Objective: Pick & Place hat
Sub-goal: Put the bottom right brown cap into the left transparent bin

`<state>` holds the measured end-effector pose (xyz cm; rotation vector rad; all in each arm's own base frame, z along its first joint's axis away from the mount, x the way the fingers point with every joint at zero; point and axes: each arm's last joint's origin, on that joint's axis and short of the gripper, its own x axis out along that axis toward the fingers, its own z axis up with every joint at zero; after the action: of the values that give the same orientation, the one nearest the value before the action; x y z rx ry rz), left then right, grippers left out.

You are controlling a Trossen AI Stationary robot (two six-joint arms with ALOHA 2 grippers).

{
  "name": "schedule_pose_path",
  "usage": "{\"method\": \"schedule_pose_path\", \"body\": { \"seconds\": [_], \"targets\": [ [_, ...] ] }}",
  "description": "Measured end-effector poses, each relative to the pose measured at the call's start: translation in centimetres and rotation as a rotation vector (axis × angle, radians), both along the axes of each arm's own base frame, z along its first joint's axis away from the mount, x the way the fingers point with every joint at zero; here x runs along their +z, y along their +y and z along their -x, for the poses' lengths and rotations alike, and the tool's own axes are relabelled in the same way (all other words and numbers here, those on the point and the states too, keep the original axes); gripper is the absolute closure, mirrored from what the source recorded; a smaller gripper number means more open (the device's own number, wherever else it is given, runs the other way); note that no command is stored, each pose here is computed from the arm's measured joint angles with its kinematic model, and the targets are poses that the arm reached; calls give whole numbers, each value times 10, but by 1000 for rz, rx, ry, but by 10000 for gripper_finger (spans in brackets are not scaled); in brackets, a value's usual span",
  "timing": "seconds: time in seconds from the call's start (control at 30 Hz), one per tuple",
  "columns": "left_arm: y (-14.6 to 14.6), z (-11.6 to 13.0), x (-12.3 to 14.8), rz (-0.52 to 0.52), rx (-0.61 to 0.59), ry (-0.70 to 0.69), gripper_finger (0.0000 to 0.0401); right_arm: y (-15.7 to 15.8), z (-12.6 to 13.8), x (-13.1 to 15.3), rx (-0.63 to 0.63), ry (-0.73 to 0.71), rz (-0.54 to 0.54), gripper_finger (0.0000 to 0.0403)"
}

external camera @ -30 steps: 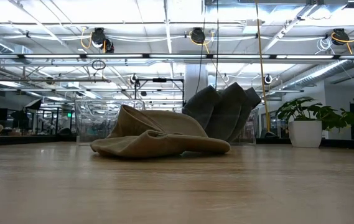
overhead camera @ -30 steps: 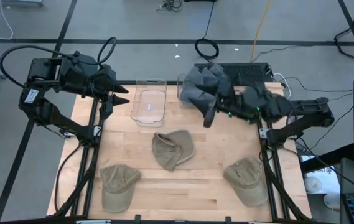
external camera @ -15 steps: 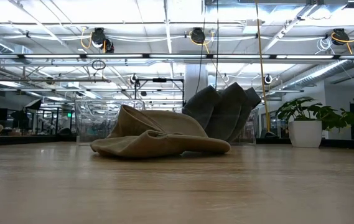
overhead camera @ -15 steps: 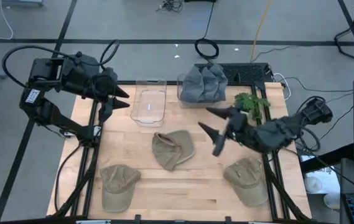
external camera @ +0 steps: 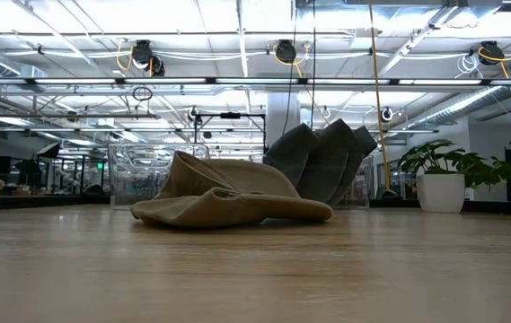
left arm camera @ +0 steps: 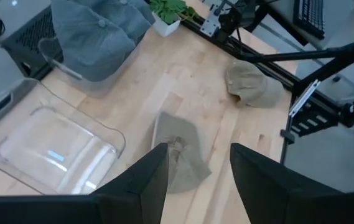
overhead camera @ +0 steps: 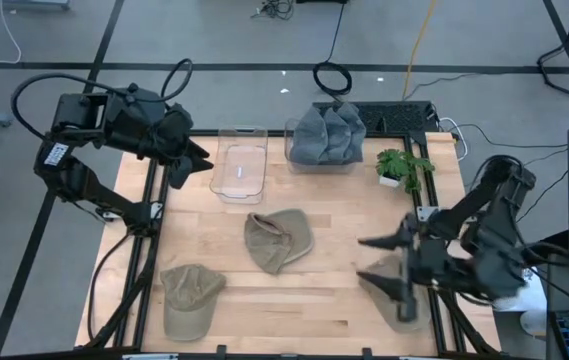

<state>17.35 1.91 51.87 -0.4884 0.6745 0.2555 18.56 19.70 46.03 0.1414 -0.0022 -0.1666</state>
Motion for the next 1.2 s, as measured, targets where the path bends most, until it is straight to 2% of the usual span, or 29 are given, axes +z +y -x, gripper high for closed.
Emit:
{"method": "schedule_pose_path", "body": {
  "seconds": [0.17, 0.3, 0.47, 0.57, 0.67, 0.93, 1.2],
  "targets": [
    [0, -4, -1, 22, 19, 7, 219, 19, 23, 0, 106, -12, -116, 156],
    [1, -11, -3, 49, 45, 14, 219, 25, 36, -3, 120, -1, -202, 156],
    [2, -20, -7, 56, 46, 26, 219, 20, 47, -8, 196, 66, -399, 156],
    [3, -28, -10, 57, 34, 42, 219, 14, 45, -18, 279, 198, -549, 156],
    [3, -30, -11, 45, 21, 56, 219, 8, 39, -29, 320, 357, -647, 156],
    [3, -34, -15, 39, 10, 88, 219, -14, 27, -52, 297, 745, -746, 156],
    [2, -32, -16, 57, -40, 105, 219, -12, 12, -87, 226, 994, -775, 156]
  ]
}}
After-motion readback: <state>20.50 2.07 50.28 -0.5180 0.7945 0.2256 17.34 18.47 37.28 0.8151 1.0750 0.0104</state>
